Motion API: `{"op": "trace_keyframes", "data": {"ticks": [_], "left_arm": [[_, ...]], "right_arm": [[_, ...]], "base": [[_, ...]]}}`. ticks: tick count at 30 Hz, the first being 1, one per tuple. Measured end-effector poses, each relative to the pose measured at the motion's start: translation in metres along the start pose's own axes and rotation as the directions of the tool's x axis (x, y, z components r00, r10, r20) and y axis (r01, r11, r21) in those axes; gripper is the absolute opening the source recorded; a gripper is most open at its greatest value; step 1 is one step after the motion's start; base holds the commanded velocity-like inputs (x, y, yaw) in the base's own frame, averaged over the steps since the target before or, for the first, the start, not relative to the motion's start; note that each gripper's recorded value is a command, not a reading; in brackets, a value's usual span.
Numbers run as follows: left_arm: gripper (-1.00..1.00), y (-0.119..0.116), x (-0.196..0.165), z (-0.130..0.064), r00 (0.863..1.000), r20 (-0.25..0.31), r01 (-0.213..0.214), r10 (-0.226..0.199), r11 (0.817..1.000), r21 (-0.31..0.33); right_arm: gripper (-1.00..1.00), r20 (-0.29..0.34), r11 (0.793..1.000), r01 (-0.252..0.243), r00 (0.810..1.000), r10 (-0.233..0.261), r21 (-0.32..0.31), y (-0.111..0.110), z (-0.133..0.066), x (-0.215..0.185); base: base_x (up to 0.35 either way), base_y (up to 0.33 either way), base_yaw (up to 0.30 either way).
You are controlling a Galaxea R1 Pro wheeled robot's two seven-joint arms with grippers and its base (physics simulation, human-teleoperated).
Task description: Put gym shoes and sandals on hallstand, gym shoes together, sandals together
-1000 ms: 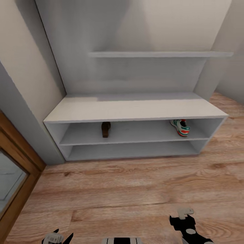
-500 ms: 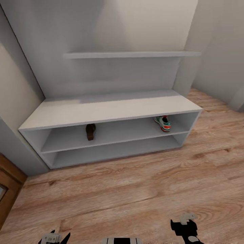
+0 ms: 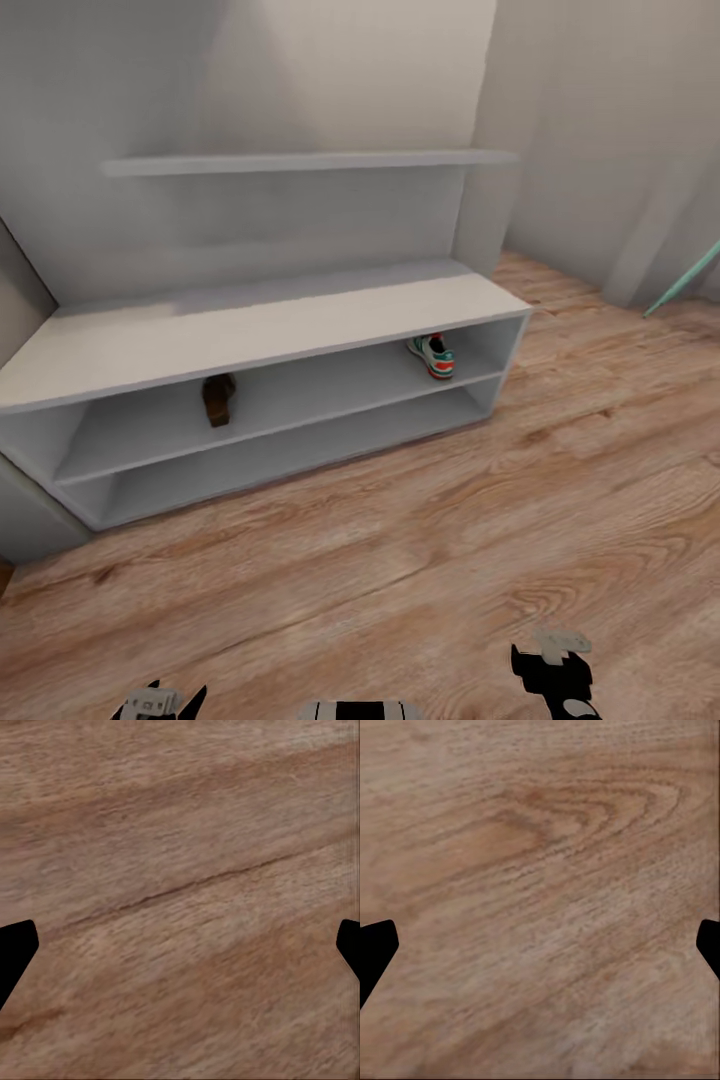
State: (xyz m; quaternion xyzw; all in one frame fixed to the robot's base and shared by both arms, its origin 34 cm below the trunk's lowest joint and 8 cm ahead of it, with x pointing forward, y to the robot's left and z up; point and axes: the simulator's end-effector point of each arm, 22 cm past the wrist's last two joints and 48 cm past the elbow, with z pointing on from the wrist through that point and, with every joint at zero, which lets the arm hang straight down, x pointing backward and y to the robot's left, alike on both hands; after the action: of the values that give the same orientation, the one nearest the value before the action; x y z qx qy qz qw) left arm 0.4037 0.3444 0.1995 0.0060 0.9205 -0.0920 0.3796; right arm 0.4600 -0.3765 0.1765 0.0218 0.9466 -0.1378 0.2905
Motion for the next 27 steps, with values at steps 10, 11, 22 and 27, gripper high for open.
{"op": "trace_keyframes", "data": {"ticks": [10, 11, 22, 27], "left_arm": [[1.0, 0.009, -0.001, 0.0, 1.0, 0.003, 0.007, -0.007, 0.999, -0.043], [1.0, 0.01, -0.001, 0.0, 1.0, 0.004, 0.008, -0.007, 0.999, -0.047], [1.0, 0.015, 0.0, 0.0, 1.0, 0.006, 0.012, -0.011, 0.997, -0.077], [1.0, 0.015, 0.0, 0.0, 1.0, 0.006, 0.012, -0.011, 0.997, -0.079]], "right_arm": [[1.0, -0.002, 1.0, -0.008, 1.0, 0.008, 0.007, -0.004, 0.0, 0.001], [1.0, -0.002, 1.0, -0.009, 1.0, 0.009, 0.007, -0.004, 0.0, 0.001], [1.0, -0.01, 1.0, -0.009, 1.0, 0.009, 0.005, -0.003, -0.002, 0.008], [1.0, -0.012, 1.0, -0.009, 1.0, 0.009, 0.003, -0.002, -0.002, 0.01]], "base": [[0.0, 0.0, -0.3], [0.0, 0.0, -0.3], [0.0, 0.0, -0.3], [0.0, 0.0, -0.3]]}}
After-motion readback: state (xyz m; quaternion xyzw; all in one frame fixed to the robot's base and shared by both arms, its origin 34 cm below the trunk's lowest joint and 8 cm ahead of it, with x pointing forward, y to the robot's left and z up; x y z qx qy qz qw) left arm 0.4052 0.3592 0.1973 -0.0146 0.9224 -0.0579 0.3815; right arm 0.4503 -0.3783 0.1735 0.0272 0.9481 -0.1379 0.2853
